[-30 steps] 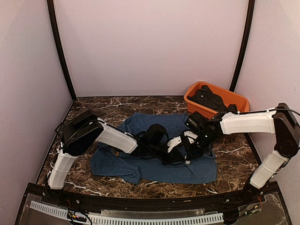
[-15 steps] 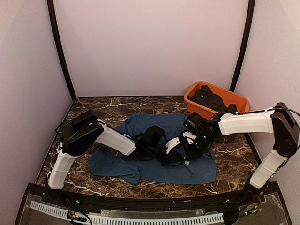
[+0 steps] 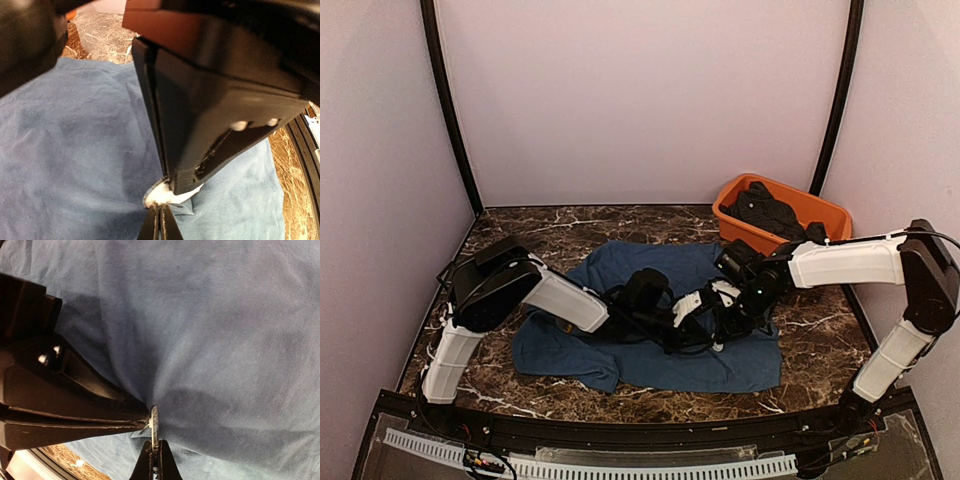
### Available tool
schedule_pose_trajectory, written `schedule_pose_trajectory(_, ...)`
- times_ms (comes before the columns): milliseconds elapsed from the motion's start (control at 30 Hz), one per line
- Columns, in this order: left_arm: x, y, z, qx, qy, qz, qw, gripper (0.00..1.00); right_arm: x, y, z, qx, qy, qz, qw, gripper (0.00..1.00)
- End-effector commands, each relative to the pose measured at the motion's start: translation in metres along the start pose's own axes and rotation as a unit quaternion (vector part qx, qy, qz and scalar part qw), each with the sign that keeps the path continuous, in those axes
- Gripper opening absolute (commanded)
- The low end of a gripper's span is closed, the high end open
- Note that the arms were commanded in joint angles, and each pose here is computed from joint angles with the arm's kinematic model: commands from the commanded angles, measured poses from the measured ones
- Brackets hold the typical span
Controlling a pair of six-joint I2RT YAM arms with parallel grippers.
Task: Pin the brooch onto the clothing
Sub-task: Cross the brooch on the flattened clothing.
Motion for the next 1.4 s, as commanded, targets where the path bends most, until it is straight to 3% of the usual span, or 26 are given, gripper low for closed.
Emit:
schedule_pose_trajectory(0,0.039,-0.022,0.001,0.022,0.023,-0.057,0.998,0.01,-0.015,0.006,-0.007,0.025,0.028,0.037,0.999,0.00)
schedule_pose_trajectory(333,0.042,-0.024,0.000,0.023,0.026,-0.061,0.998,0.01,-0.015,0.008,-0.006,0.048,0.024,0.042,0.998,0.00)
schedule_pose_trajectory(867,0.047,-0.034,-0.002,0.033,0.033,-0.080,0.996,0.01,-0.022,0.017,-0.017,0.016,0.047,0.072,0.996,0.00)
schedule_pose_trajectory(1367,0.048,-0.035,0.002,0.057,0.033,-0.084,0.994,0.01,-0.024,0.007,-0.001,0.102,0.014,0.064,0.993,0.00)
Point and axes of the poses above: each gripper's point midway between its finger pads, its own y axis out along the fingers, its own z axis along the line the jaws close on, x = y × z, the point moved 9 cm from there along -y, back along the fingers, and after that the axes turned 5 degrees about -y, right-handed, at the moved point
